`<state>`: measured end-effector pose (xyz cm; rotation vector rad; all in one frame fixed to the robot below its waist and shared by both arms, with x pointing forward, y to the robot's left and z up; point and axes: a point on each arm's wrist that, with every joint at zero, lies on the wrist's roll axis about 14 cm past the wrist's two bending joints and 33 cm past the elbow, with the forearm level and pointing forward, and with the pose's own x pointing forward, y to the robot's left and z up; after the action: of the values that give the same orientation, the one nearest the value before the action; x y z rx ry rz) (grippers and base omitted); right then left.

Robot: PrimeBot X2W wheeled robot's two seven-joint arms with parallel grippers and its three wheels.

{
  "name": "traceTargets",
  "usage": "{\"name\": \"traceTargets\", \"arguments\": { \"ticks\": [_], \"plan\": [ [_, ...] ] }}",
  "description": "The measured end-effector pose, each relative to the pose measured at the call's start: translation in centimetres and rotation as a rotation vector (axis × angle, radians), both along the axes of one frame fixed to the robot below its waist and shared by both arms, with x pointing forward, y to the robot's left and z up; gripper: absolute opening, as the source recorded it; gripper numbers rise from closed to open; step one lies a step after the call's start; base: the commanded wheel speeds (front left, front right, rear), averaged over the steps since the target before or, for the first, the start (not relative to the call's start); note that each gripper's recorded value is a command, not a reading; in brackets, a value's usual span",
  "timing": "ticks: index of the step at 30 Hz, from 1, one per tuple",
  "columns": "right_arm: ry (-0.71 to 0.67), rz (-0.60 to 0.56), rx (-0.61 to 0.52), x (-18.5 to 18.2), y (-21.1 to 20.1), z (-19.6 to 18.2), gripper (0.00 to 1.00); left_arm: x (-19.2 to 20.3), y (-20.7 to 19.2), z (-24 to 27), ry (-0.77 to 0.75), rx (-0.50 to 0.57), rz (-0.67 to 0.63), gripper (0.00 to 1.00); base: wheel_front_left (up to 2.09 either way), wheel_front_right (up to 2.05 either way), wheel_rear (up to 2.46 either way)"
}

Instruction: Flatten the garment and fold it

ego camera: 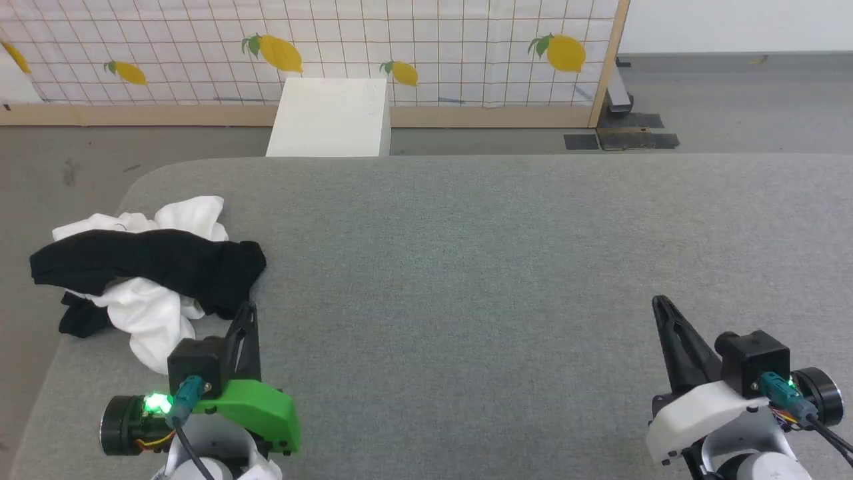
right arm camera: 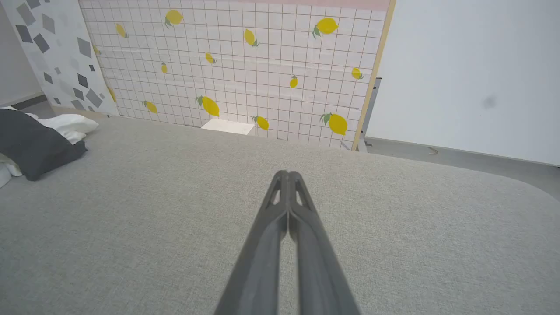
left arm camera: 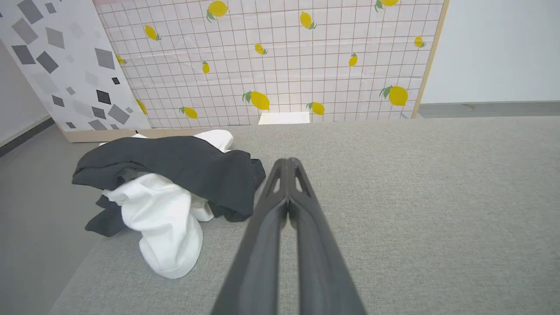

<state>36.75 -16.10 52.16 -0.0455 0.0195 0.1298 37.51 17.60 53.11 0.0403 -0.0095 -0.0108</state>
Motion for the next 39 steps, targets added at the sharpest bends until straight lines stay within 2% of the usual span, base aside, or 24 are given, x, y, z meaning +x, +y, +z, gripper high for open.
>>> {"name": "traceTargets", "arguments": {
  "ticks": [27,28,39],
  "plan": [
    [0.0,0.0,0.0,0.0,0.0,0.0,0.0,0.0,0.0,0.0,0.0,0.0,0.0,0.0,0.0,0.0,0.0],
    [0.0,0.0,0.0,-0.01,-0.01,-0.01,1.0,0.0,-0.02,-0.01,0.0,-0.001,-0.001,1.0,0.0,0.0,0.0],
    [0.0,-0.001,0.0,0.0,-0.06,-0.03,1.0,-0.03,-0.49,-0.3,0.006,-0.014,-0.015,1.0,0.0,0.0,0.0]
  ]
}}
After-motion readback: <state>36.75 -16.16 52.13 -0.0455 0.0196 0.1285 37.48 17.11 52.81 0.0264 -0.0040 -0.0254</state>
